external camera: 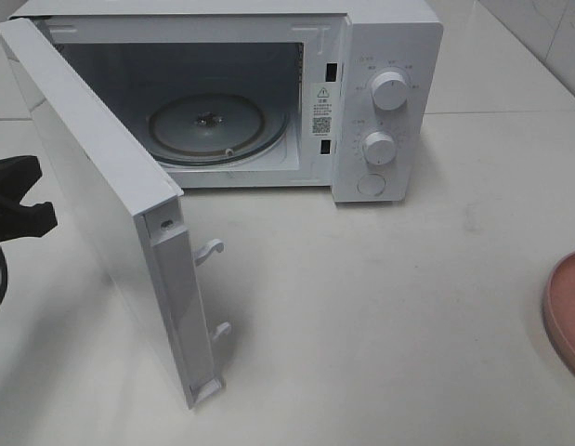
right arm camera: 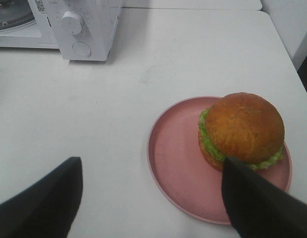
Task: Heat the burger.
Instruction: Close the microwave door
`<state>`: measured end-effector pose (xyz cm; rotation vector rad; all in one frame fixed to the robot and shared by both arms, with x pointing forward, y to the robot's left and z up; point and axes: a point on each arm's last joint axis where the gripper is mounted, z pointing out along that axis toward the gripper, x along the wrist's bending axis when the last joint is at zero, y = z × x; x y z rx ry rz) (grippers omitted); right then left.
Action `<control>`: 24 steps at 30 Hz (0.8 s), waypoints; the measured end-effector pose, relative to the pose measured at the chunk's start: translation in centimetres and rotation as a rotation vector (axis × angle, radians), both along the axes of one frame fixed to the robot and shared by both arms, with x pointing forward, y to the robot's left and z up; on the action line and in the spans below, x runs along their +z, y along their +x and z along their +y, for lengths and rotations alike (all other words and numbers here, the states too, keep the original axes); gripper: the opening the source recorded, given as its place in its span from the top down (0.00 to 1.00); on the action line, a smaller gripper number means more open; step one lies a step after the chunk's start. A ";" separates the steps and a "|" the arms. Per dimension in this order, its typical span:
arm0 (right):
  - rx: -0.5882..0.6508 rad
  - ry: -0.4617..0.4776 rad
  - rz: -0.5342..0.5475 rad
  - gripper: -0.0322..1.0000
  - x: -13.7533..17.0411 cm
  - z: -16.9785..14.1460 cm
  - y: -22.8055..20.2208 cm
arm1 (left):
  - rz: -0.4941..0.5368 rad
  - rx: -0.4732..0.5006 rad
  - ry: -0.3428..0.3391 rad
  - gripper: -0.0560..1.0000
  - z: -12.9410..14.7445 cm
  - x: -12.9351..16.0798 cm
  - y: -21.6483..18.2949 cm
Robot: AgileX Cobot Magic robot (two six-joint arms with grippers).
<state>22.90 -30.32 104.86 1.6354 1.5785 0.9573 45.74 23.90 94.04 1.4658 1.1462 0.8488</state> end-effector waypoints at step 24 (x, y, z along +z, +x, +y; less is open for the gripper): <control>0.001 0.001 0.000 0.24 0.0 0.0 0.0 | -0.034 -0.065 -0.022 0.95 -7.2 1.2 3.5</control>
